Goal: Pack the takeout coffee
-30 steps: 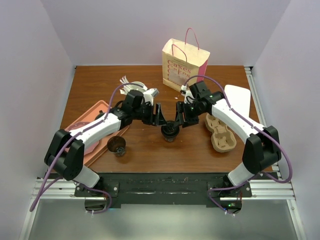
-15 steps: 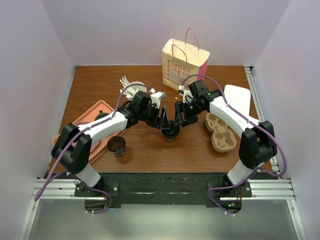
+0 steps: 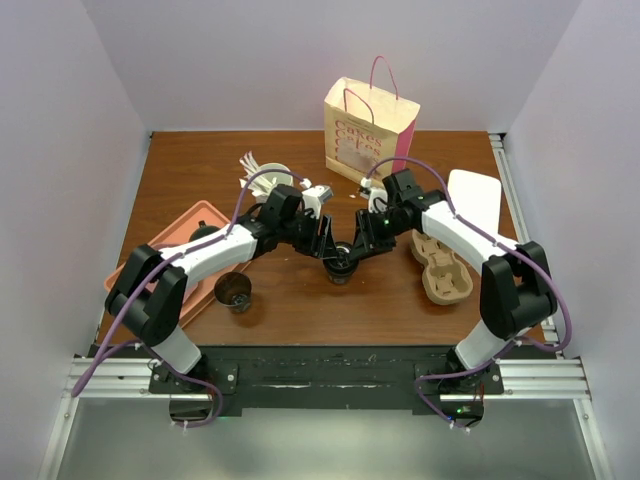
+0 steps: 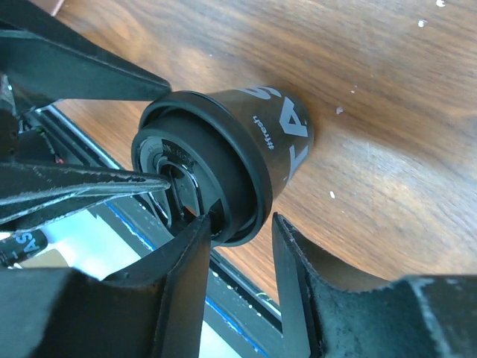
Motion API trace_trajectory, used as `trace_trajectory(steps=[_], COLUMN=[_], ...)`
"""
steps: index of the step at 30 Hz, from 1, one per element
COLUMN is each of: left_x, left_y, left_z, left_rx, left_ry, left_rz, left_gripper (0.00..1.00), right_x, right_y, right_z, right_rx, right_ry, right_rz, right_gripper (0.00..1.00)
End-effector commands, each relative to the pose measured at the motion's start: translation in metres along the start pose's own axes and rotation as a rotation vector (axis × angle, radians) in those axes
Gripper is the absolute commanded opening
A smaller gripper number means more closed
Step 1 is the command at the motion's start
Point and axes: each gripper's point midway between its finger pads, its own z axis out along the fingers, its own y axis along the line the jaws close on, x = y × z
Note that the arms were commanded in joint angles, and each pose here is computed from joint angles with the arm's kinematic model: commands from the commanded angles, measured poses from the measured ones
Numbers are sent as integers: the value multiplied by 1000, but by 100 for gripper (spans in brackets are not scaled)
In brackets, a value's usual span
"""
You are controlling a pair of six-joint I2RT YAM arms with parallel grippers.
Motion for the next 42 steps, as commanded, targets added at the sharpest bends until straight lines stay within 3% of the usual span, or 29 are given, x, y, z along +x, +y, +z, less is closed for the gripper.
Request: trace_trajectory(steps=[1,10,14,27,42], left_x=[20,36,37,46,43], left_y=[17,29,33,35,31], left_z=[8,10,11,9,2], left_rx=[-42,-91,-116,-145,-185], left_ry=[45,88,108,145,126], left_rz=[-5,-33,-39,-97,-240], left_gripper=[52,49,54,54,52], right_x=[8,16,17,-13,-20], right_y=[-17,-29,-30,-1,21], right_z=[10,16,17,-6,-4], right_rx=[41,52,53,-4,-125], right_ry=[-5,-6,-3,-80,-153], right_rz=[-18,-1,1,-8,98], right_gripper=[37,29,28,51,55])
